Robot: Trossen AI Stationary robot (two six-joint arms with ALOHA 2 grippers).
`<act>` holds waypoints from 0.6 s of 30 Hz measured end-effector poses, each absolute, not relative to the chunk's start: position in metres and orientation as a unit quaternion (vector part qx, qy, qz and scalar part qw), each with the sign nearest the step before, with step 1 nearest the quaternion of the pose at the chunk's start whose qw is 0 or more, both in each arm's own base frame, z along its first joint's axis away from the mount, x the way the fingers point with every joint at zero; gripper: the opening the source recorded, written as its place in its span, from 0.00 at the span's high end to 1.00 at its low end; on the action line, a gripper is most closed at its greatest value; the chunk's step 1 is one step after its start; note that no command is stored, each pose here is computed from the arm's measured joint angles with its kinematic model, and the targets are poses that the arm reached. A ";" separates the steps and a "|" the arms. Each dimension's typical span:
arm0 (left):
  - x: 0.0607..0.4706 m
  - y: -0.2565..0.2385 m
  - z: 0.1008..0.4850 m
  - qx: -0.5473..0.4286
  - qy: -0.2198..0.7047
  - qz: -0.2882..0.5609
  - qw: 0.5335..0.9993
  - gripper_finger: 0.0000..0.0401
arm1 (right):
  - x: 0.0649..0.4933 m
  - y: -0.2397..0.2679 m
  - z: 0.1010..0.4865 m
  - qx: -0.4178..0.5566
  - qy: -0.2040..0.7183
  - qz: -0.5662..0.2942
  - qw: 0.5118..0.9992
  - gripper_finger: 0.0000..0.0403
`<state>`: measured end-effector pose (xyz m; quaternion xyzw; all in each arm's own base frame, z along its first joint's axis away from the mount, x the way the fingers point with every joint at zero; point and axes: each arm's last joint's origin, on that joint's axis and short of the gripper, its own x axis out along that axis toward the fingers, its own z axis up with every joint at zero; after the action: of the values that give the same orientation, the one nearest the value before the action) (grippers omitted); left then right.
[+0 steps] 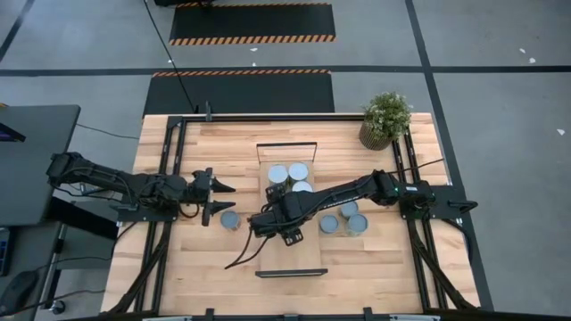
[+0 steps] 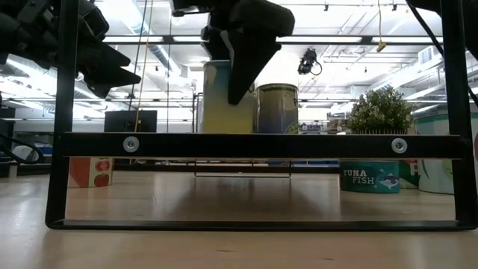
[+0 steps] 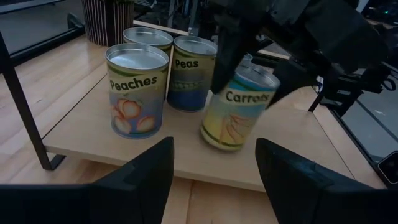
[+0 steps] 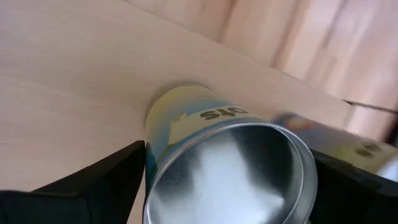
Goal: Pick and place cans onto a shelf
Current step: Put the canned carrots on the shelf
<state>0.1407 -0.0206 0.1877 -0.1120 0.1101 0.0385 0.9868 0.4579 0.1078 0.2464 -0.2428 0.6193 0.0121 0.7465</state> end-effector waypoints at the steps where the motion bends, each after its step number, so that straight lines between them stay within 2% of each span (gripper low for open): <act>1: 0.141 -0.021 0.188 -0.112 0.110 0.038 0.987 0.42 | 0.459 0.107 0.246 -0.238 0.618 0.020 0.749 0.06; 9: 0.141 -0.021 0.188 -0.112 0.110 0.038 0.987 0.42 | 0.463 0.106 0.242 -0.263 0.612 0.089 0.740 0.01; 15: 0.141 -0.021 0.188 -0.112 0.110 0.038 0.987 0.42 | 0.461 0.113 0.247 -0.320 0.596 0.071 0.733 0.01; 18: 0.141 -0.021 0.188 -0.112 0.111 0.038 0.987 0.42 | 0.455 0.119 0.248 -0.353 0.607 0.059 0.710 0.01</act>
<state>0.1407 -0.0206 0.1877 -0.1119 0.1105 0.0384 0.9868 0.4549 0.1189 0.2476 -0.3531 0.6068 0.0594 0.7096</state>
